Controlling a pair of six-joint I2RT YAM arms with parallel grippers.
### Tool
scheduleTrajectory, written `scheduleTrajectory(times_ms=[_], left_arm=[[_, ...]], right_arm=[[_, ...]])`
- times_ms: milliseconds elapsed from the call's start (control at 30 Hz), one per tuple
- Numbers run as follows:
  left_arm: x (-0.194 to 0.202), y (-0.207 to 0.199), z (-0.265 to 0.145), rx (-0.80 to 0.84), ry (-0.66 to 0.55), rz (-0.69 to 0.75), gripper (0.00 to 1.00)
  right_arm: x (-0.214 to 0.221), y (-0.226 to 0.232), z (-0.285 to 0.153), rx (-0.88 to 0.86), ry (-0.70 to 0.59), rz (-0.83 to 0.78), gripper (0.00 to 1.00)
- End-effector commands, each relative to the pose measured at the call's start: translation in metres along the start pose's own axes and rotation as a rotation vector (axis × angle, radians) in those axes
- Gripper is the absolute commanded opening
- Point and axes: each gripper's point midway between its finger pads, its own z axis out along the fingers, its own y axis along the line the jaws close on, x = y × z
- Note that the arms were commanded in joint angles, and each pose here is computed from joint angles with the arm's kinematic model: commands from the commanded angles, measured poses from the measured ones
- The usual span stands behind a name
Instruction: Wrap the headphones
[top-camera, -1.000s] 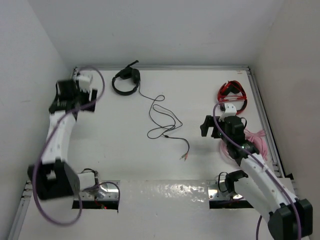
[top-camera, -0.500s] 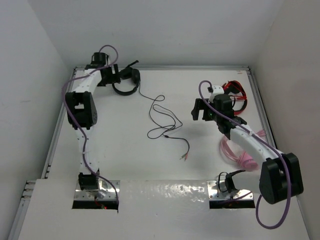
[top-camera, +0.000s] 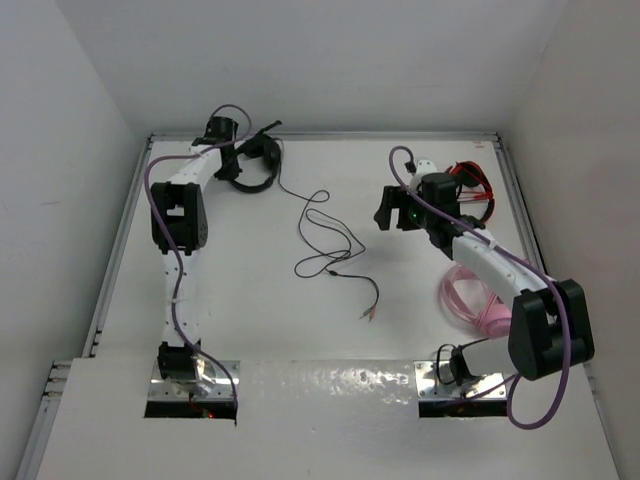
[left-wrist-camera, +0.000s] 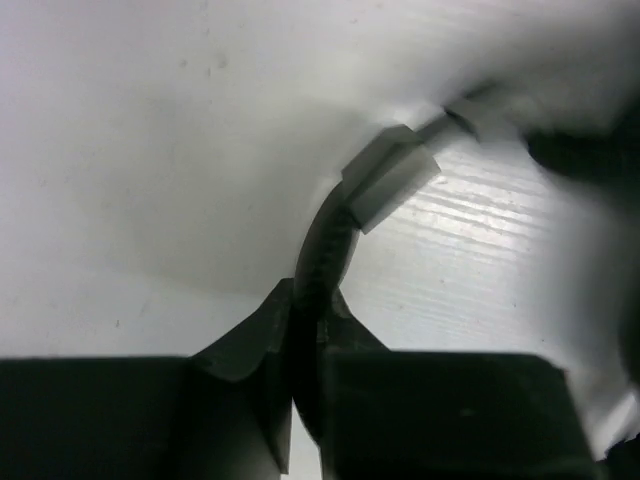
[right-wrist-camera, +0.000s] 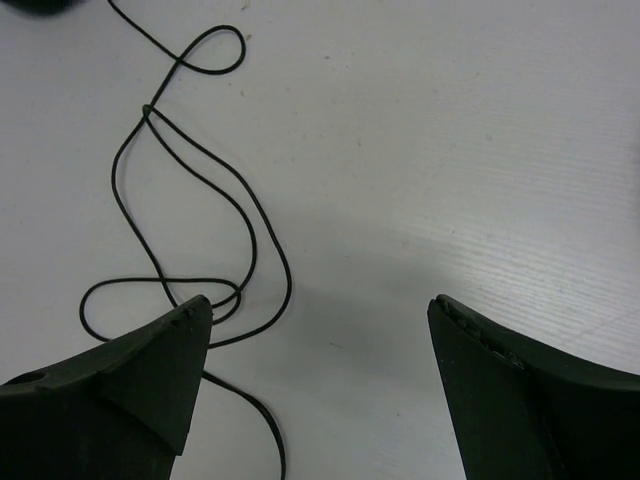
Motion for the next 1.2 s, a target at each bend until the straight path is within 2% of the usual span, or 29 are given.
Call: scheduleTrajectory(times_ms=[0, 67, 133, 167, 233, 300, 467, 567, 633, 833, 933, 1000, 1100, 1167], left_arm=[[0.004, 0.0, -0.006, 0.036, 0.02, -0.006, 0.0], [-0.022, -0.009, -0.029, 0.095, -0.033, 0.019, 0.0], [-0.063, -0.023, -0.077, 0.223, -0.124, 0.056, 0.0], [-0.071, -0.027, -0.096, 0.269, -0.14, 0.071, 0.0], [-0.099, -0.034, -0.162, 0.372, -0.233, 0.12, 0.0], [-0.113, -0.032, -0.22, 0.407, -0.316, 0.172, 0.0], [-0.103, -0.028, -0.316, 0.49, -0.396, 0.226, 0.0], [-0.09, -0.025, -0.343, 0.509, -0.384, 0.216, 0.0], [-0.088, -0.023, -0.356, 0.512, -0.396, 0.217, 0.0], [-0.101, -0.019, -0.419, 0.542, -0.517, 0.18, 0.0], [-0.103, -0.017, -0.437, 0.547, -0.551, 0.164, 0.0], [-0.104, -0.016, -0.444, 0.549, -0.567, 0.154, 0.0], [-0.108, -0.016, -0.449, 0.552, -0.588, 0.147, 0.0], [-0.109, -0.017, -0.45, 0.558, -0.593, 0.145, 0.0]], right_arm=[[-0.022, 0.014, 0.003, -0.059, -0.012, -0.022, 0.85], [-0.024, 0.017, 0.006, -0.072, 0.012, -0.037, 0.82], [-0.025, 0.023, 0.004, -0.108, 0.045, -0.091, 0.81], [-0.025, 0.027, 0.003, -0.125, 0.053, -0.113, 0.81], [-0.025, 0.039, -0.002, -0.192, 0.065, -0.185, 0.81], [-0.03, 0.05, -0.009, -0.247, 0.044, -0.244, 0.82], [-0.051, 0.096, -0.026, -0.415, -0.116, -0.334, 0.86], [-0.067, 0.123, -0.03, -0.479, -0.215, -0.364, 0.89], [-0.083, 0.139, -0.032, -0.516, -0.293, -0.356, 0.98], [-0.109, 0.164, -0.015, -0.564, -0.383, -0.344, 0.99], [-0.117, 0.185, -0.018, -0.668, -0.396, -0.304, 0.99], [-0.105, 0.196, -0.022, -0.743, -0.353, -0.287, 0.98], [-0.065, 0.188, -0.02, -0.73, -0.255, -0.231, 0.97], [-0.061, 0.185, -0.024, -0.722, -0.282, -0.207, 0.98]])
